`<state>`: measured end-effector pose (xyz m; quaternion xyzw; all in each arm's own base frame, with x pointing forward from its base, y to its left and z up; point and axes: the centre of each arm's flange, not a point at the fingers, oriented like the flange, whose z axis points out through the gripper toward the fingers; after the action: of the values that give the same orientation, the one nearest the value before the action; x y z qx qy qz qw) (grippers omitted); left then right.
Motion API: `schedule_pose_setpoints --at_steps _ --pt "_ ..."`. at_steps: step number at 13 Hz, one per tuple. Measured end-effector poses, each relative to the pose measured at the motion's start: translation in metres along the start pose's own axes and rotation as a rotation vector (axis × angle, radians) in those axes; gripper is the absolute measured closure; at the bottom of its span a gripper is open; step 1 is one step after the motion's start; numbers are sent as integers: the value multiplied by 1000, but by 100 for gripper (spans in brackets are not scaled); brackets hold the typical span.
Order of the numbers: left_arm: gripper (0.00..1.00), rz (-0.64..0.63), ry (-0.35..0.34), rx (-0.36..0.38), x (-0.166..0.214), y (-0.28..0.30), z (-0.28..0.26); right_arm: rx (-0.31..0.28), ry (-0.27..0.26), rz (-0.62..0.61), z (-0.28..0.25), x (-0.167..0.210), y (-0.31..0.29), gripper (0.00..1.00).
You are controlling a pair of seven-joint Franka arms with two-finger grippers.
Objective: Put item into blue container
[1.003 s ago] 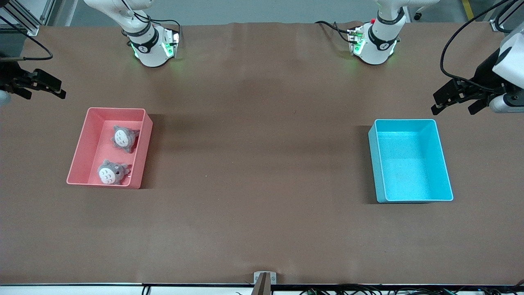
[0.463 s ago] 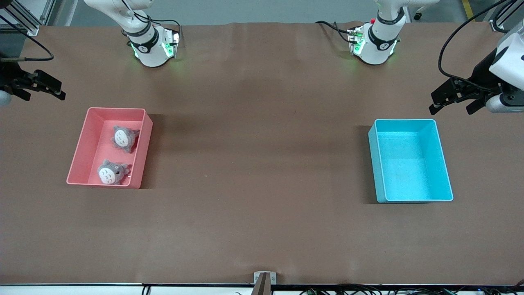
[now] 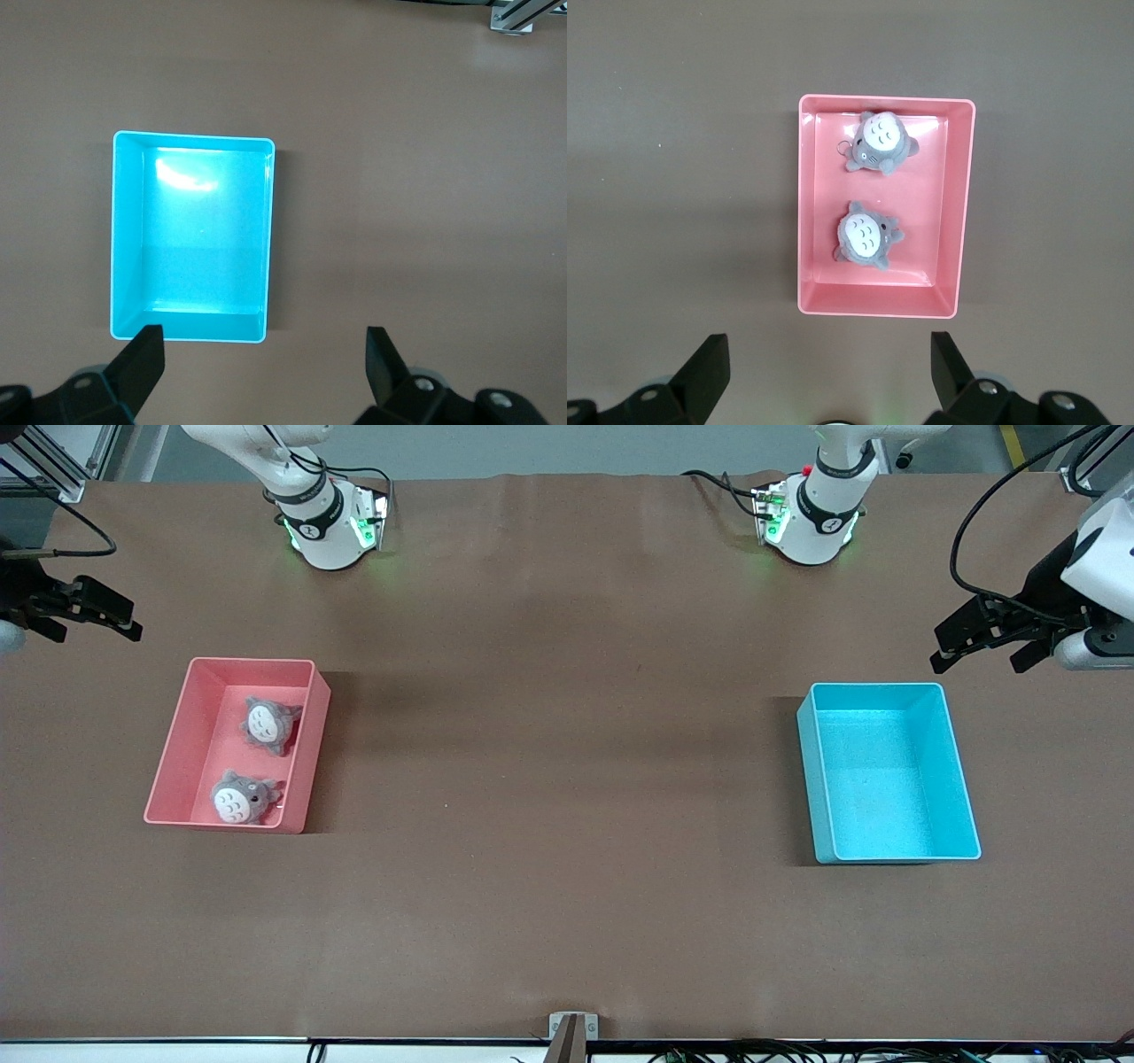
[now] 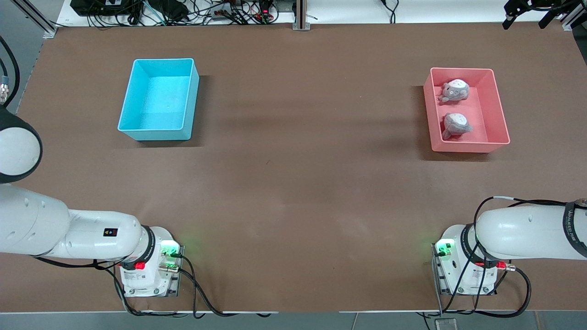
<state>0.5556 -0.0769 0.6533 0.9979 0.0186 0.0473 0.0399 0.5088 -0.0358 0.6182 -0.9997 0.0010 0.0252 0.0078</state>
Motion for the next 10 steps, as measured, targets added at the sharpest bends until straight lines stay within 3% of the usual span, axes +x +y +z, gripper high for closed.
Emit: schedule_pose_setpoints --at_steps 10 --pt "0 -3 -5 1 2 -1 3 7 -21 4 0 -3 1 0"
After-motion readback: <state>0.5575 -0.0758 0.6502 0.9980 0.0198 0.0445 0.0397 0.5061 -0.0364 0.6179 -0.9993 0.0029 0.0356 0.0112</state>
